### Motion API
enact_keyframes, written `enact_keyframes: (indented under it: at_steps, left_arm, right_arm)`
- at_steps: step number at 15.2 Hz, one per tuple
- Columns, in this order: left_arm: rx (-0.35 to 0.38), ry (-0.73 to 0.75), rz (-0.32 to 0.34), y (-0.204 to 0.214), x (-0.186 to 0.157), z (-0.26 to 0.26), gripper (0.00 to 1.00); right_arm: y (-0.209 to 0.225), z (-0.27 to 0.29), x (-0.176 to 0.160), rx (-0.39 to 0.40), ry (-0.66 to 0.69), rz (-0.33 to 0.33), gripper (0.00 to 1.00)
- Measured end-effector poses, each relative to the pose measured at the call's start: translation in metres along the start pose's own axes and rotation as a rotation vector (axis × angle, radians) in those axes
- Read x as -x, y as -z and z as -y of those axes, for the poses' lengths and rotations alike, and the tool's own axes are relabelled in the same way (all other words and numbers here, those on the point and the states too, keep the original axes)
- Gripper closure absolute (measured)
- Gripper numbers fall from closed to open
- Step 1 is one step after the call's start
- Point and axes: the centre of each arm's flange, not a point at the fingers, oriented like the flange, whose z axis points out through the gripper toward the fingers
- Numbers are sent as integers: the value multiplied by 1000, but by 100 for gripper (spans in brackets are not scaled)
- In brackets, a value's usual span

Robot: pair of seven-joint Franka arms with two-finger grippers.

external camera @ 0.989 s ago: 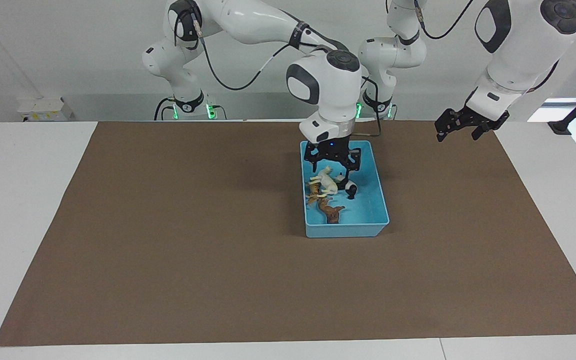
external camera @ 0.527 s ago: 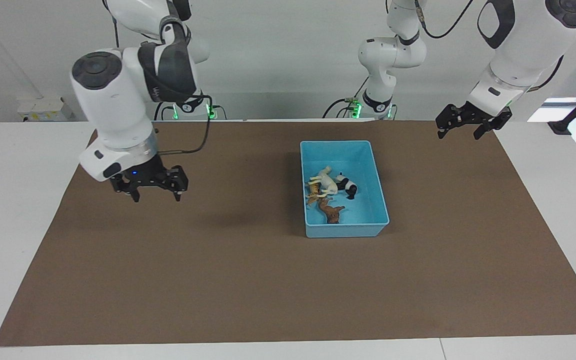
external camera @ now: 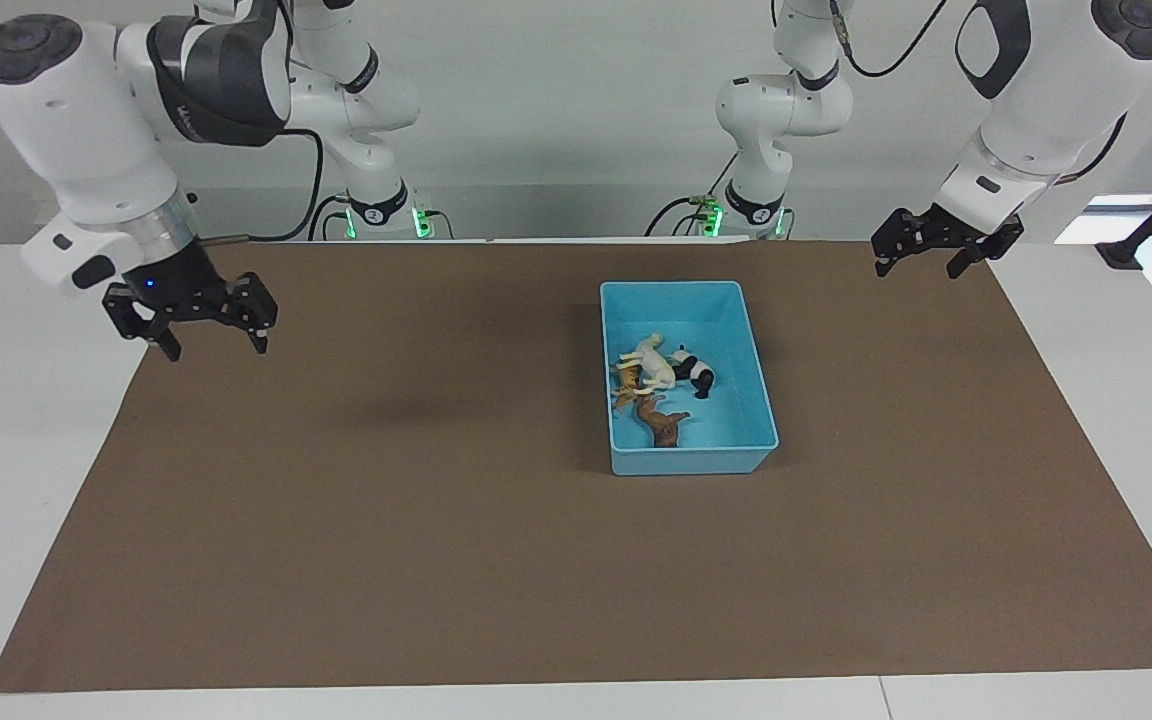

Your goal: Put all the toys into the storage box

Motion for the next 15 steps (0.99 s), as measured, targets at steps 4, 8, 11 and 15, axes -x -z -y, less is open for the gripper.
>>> enact_keyframes:
  at_steps: [4, 8, 11, 15]
  left_arm:
    - [0, 1, 0, 0, 0, 0, 0]
    - [0, 1, 1, 0, 0, 0, 0]
    - [0, 1, 1, 0, 0, 0, 0]
    - [0, 1, 1, 0, 0, 0, 0]
  right_arm:
    - [11, -35, 31, -13, -63, 44, 0]
    - [4, -36, 45, -32, -70, 156, 0]
    - [5, -35, 44, -31, -67, 149, 0]
    - [10, -37, 37, -11, -83, 90, 0]
